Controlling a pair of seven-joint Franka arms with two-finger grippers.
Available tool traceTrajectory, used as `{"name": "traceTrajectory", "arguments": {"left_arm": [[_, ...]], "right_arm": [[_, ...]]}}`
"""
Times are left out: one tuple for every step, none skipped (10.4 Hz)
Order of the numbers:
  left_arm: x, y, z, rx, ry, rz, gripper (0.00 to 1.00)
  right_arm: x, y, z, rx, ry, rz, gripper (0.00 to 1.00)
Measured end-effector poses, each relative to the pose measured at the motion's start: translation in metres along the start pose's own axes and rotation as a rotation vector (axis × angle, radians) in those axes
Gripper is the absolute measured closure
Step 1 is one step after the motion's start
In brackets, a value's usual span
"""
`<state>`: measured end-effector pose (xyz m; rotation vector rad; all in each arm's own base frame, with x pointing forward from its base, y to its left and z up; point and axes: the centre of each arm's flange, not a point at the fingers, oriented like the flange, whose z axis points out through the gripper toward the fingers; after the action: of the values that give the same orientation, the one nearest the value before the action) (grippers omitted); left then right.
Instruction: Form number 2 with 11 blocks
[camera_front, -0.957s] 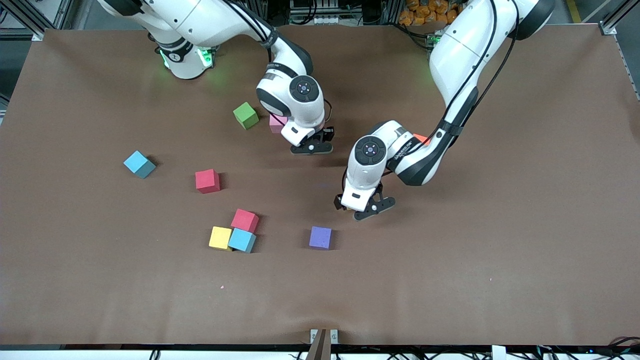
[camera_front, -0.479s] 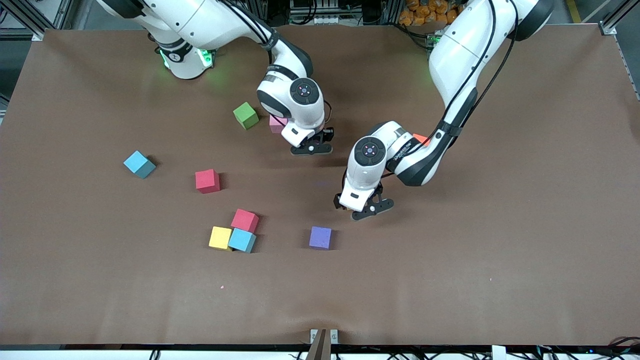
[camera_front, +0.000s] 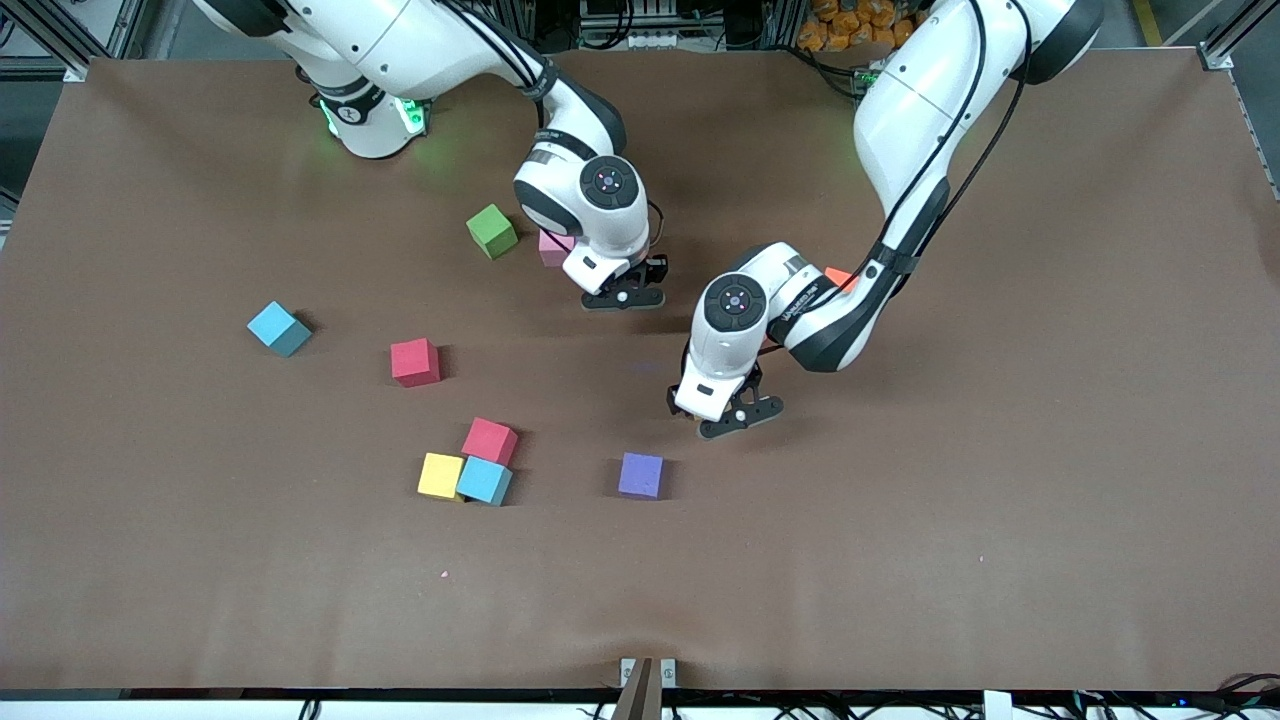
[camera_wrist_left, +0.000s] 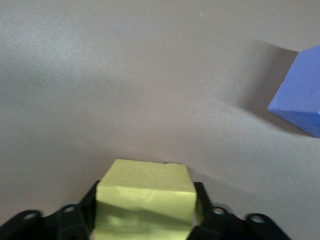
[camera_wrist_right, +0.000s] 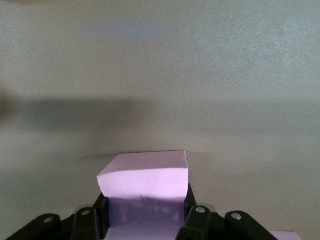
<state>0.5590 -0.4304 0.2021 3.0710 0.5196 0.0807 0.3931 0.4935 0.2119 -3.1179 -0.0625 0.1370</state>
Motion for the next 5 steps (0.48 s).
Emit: {"name": "traceTrajectory", "arguments": {"left_arm": [[0.000, 0.000, -0.001, 0.001, 0.000, 0.000, 0.36], [0.000, 0.001, -0.002, 0.005, -0.002, 0.000, 0.37], [0.000, 0.001, -0.003, 0.009, -0.004, 0.001, 0.37], [-0.002, 0.003, -0.004, 0.008, -0.006, 0.006, 0.39], [-0.004, 0.006, -0.006, 0.005, -0.008, 0.012, 0.41]], "right_arm": [[0.000, 0.000, 0.001, -0.003, -0.002, 0.000, 0.31], [0.000, 0.001, 0.001, -0.004, -0.003, 0.001, 0.18], [0.001, 0.000, -0.001, -0.001, 0.000, 0.002, 0.04], [0.003, 0.000, -0.008, 0.004, 0.010, 0.004, 0.00], [0.005, 0.000, -0.019, -0.001, 0.021, 0.004, 0.00]]}}
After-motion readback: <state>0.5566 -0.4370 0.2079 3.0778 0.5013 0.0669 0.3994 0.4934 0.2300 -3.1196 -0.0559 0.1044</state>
